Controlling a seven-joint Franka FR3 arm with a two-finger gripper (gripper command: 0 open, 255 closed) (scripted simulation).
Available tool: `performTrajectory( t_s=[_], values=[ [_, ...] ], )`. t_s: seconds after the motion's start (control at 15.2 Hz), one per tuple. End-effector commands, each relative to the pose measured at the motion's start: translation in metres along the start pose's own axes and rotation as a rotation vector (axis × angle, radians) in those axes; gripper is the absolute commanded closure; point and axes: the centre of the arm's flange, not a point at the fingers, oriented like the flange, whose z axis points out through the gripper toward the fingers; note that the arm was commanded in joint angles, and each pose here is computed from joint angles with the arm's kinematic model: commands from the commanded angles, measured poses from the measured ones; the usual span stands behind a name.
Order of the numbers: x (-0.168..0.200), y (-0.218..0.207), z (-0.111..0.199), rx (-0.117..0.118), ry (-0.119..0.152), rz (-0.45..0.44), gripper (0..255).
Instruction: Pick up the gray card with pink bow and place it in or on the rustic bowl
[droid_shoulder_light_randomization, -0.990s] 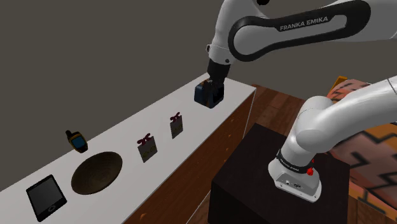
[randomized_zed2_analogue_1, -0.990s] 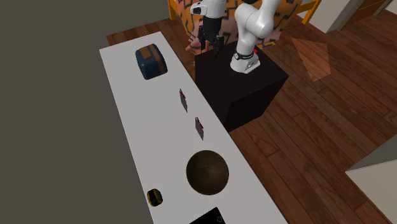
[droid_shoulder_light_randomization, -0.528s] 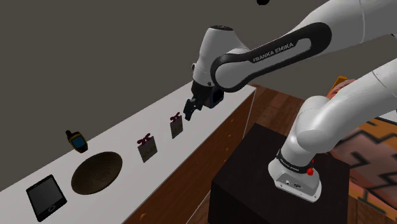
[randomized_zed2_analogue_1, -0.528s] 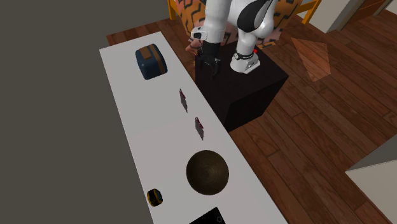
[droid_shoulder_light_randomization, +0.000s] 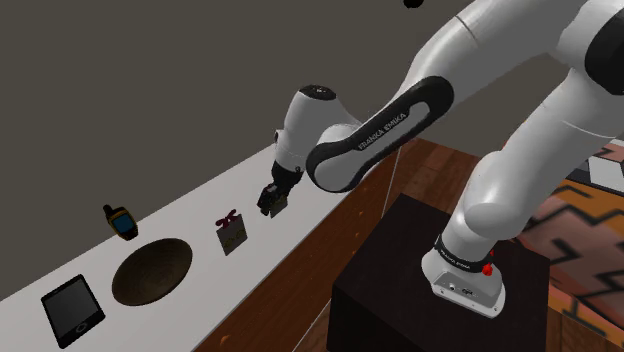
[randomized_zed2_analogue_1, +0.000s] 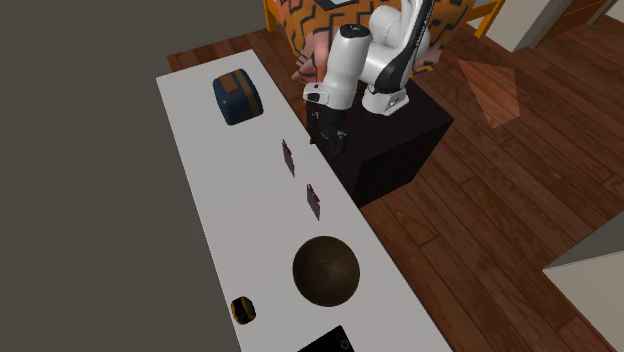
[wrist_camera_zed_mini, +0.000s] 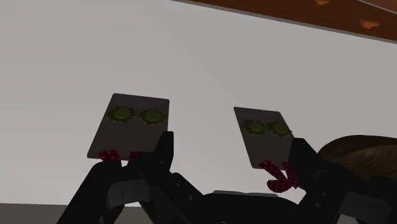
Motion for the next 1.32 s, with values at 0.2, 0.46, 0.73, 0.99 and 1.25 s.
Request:
performTrajectory(
  t_s=[0.2,0.46,0.73,0.99,1.25],
  values=[
    [0.017,-0.029,0.052,0.006,0.061,-0.01,0],
    [0.026,-0.046,0.083,0.008,0.091,-0.015,0],
    [0.028,-0.046,0.104,0.008,0.091,-0.015,0],
    [0.029,-0.046,0.118,0.008,0.091,-0.015,0],
    [0.029,-0.046,0.118,0.008,0.091,-0.015,0]
  ],
)
